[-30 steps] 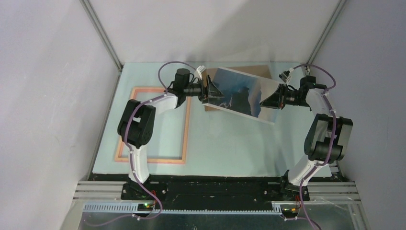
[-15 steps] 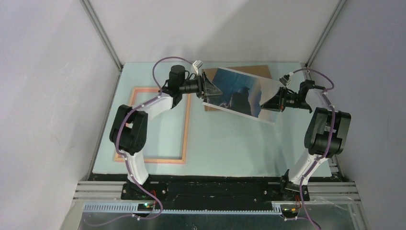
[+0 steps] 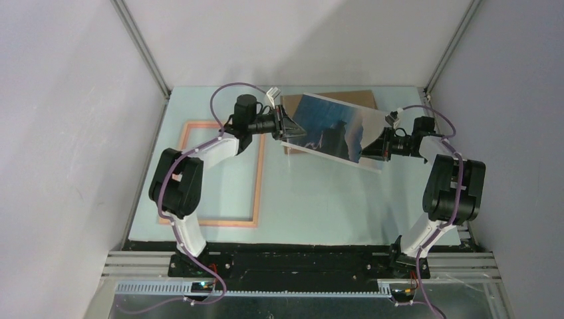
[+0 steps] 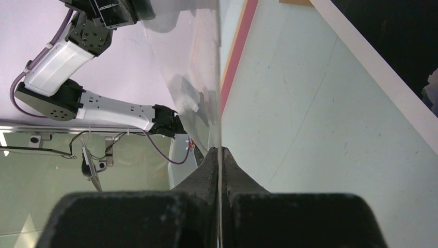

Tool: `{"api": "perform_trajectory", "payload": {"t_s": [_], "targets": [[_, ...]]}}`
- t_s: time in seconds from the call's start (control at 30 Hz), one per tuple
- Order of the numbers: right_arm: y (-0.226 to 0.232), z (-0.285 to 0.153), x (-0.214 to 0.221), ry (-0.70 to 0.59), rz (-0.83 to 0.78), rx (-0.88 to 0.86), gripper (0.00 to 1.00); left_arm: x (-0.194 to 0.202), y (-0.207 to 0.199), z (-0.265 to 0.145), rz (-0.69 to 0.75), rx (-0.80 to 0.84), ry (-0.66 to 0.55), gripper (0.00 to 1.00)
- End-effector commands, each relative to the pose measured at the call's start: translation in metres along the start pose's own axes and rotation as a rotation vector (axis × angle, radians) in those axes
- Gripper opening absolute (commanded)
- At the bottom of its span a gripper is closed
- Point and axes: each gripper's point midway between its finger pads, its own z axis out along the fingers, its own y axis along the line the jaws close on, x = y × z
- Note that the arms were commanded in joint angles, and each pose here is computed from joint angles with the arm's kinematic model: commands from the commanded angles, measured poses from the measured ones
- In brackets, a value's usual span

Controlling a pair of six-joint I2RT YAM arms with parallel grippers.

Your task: Put the photo into the frame

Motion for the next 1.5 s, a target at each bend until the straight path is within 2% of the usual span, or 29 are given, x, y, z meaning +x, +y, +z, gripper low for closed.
{"api": "perform_trajectory", "payload": {"t_s": [0.0, 0.2, 0.33, 0.4, 0.5, 0.6, 0.67, 0.8, 1.0, 1.23, 1.47], "targets": [[0.016, 0.003, -0.017, -0.041, -0.089, 0.007, 0.00, -0.009, -0.035, -0.009, 0.110, 0.043, -0.052, 0.22], [0.021, 0.007, -0.016, -0.057, -0.087, 0.004, 0.00, -0.012, -0.030, -0.011, 0.125, 0.001, -0.080, 0.01], [0.023, 0.010, -0.014, -0.053, -0.081, 0.003, 0.01, -0.012, -0.027, -0.015, 0.142, -0.039, -0.089, 0.00], [0.022, 0.010, -0.012, -0.051, -0.077, 0.006, 0.12, -0.012, -0.028, -0.018, 0.159, -0.053, -0.092, 0.00], [0.020, 0.008, -0.012, -0.057, -0.082, 0.027, 0.35, -0.013, -0.030, -0.025, 0.180, -0.078, -0.096, 0.00], [0.019, 0.008, -0.012, -0.060, -0.085, 0.038, 0.52, -0.014, -0.034, -0.036, 0.216, -0.104, -0.103, 0.00], [0.019, 0.008, -0.011, -0.059, -0.083, 0.042, 0.70, -0.014, -0.034, -0.042, 0.239, -0.119, -0.099, 0.00], [0.020, 0.007, -0.013, -0.067, -0.101, 0.058, 0.84, -0.016, -0.036, -0.057, 0.288, -0.140, -0.095, 0.00], [0.026, 0.002, -0.018, -0.094, -0.147, 0.092, 0.92, -0.019, -0.043, -0.079, 0.357, -0.169, -0.086, 0.00], [0.032, 0.002, -0.021, -0.107, -0.209, 0.161, 0.93, -0.020, -0.052, -0.106, 0.424, -0.210, -0.113, 0.00], [0.036, 0.023, -0.023, -0.064, -0.302, 0.271, 0.93, -0.025, -0.069, -0.153, 0.513, -0.289, -0.193, 0.00]]}}
